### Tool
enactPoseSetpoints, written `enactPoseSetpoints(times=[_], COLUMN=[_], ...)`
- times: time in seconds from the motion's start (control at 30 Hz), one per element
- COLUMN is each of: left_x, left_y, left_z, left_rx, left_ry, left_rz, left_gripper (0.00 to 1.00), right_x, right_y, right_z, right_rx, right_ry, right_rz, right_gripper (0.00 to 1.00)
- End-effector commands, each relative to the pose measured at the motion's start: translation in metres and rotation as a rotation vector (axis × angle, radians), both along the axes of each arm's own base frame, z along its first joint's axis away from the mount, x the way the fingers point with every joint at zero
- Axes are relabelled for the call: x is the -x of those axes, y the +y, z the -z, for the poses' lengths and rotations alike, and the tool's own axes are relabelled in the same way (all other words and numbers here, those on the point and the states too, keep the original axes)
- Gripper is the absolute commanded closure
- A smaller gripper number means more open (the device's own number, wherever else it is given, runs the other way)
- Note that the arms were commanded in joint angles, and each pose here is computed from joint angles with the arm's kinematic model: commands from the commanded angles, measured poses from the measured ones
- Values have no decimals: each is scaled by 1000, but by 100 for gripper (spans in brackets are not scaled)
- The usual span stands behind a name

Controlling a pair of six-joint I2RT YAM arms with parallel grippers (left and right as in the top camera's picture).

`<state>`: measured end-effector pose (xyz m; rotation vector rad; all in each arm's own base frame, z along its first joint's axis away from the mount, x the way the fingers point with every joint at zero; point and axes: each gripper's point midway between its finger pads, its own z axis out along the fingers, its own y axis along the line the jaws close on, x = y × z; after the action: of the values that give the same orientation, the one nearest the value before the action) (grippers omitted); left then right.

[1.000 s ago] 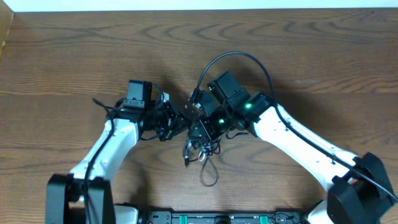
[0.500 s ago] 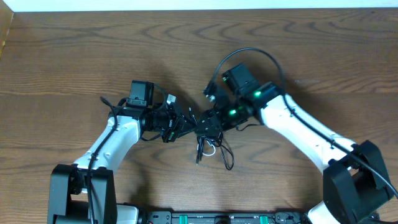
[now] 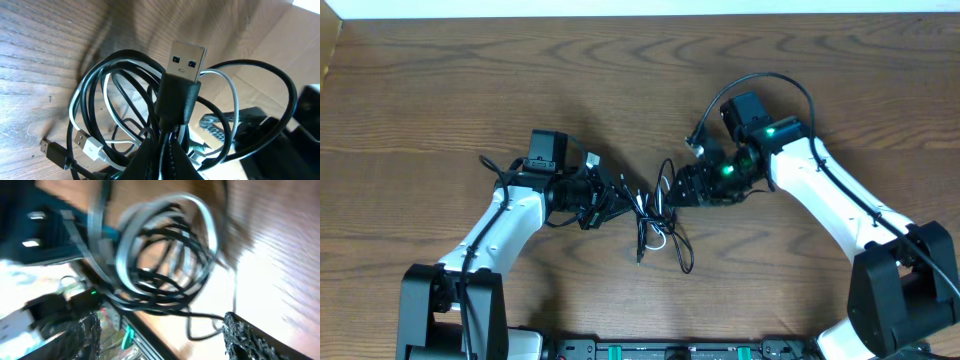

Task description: Untangle cables

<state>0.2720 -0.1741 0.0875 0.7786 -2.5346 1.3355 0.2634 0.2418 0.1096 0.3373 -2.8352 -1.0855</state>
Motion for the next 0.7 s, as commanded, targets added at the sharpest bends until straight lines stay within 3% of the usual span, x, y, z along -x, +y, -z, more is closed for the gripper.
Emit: enactPoseSetpoints(times=[0.0,0.23,0.4,0.47,0.67], left_x=[0,4,6,6,14], left_y=[1,2,2,2,3], left_z=[-1,0,1,1,4], left_rx=[-1,-3,-5,-5,-14], left_ry=[28,58,70,70,135], left_rz=[-24,-30,-30,-30,-44], left_gripper=[92,92,92,93,92], right_x=[2,24,42,44,32], right_y=[-19,-31,-13,1,45], right_z=[23,60,70,68,59], right_rx=[172,250,196,143,54], right_ry=[63,251,365,371,362], right_rz=[124,326,382,370,455], right_gripper=[29,79,89,98,99])
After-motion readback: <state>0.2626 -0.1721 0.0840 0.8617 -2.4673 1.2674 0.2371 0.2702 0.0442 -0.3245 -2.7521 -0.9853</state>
